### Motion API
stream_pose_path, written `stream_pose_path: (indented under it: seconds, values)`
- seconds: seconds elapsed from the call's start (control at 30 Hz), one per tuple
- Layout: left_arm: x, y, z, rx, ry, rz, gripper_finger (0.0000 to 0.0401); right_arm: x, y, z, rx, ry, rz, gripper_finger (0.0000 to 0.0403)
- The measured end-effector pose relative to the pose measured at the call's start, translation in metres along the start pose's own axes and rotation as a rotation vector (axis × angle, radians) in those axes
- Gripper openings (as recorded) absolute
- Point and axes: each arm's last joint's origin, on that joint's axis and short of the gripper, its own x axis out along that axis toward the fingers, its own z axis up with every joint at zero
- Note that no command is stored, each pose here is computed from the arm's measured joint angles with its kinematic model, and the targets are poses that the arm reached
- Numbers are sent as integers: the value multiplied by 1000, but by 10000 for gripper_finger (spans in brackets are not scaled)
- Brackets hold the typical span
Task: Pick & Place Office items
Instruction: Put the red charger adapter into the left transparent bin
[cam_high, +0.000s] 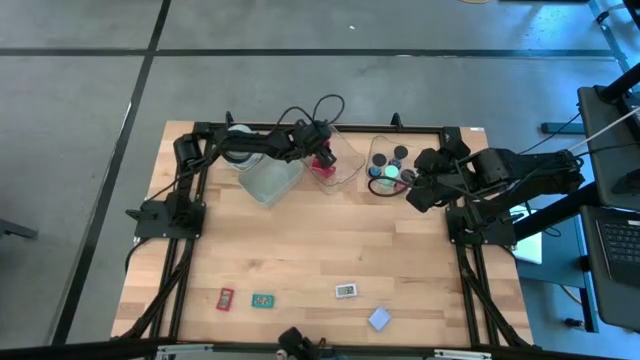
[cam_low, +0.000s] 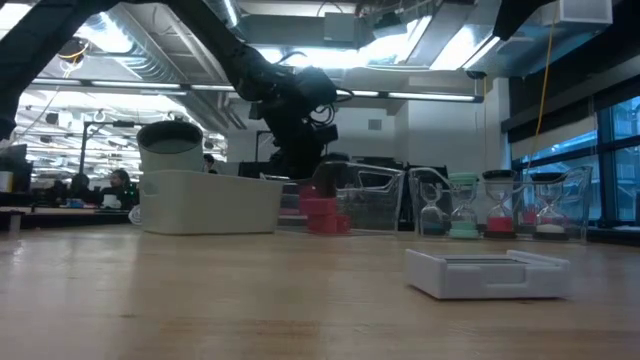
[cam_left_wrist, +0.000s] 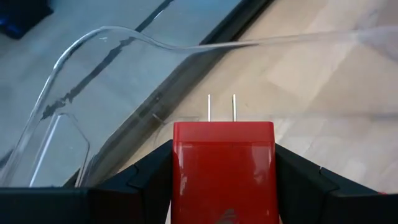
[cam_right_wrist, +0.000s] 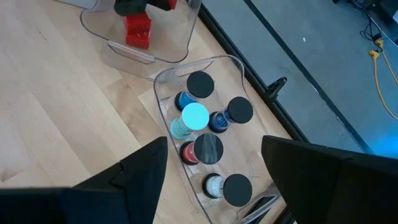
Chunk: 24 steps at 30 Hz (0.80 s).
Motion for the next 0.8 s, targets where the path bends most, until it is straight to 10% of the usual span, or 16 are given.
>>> stream_pose_path:
  seconds: [0.8]
  values:
    - [-1,-5,-2,21,20,-87,237,0,0,0,0,0,0,265]
